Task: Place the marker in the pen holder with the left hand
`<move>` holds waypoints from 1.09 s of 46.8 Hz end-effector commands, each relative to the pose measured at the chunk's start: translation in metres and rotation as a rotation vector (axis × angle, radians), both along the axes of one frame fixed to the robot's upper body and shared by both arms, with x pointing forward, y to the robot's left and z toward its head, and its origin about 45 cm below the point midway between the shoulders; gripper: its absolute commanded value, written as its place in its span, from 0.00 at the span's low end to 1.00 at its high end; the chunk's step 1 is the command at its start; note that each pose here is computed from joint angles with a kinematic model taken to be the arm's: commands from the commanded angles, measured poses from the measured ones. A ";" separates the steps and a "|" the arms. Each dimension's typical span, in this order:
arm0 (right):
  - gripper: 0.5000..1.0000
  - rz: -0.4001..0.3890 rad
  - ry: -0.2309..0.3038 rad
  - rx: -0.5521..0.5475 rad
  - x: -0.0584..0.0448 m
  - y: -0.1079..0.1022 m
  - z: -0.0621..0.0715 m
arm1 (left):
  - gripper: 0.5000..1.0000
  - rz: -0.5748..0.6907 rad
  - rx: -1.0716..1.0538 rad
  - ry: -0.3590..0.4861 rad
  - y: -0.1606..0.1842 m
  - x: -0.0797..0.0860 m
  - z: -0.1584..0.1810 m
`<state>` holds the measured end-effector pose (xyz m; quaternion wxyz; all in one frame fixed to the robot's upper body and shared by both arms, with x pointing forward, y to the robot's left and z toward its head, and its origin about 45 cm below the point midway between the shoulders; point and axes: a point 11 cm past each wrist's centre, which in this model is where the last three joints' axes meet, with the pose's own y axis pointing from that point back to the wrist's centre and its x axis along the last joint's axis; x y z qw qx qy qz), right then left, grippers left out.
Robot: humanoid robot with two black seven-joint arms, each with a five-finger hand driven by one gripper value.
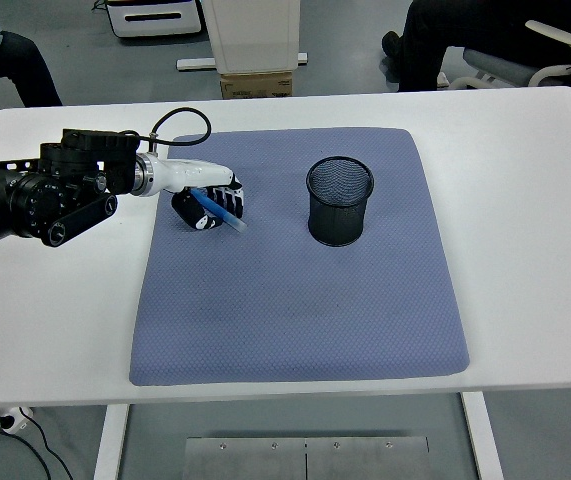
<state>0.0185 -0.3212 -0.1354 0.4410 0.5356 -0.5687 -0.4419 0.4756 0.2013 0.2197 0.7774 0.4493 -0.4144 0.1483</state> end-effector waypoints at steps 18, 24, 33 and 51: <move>1.00 0.000 0.000 0.001 0.000 0.000 0.000 | 0.00 0.005 0.003 0.004 0.002 0.000 0.000; 1.00 0.000 0.000 0.001 0.000 0.000 0.000 | 0.00 0.011 -0.004 0.004 0.003 0.002 0.004; 1.00 0.000 0.000 -0.002 0.000 0.000 0.000 | 0.00 0.030 -0.032 0.013 0.003 0.005 0.012; 1.00 0.000 0.000 0.001 0.000 0.000 0.000 | 0.00 0.047 -0.103 -0.002 -0.007 0.017 0.047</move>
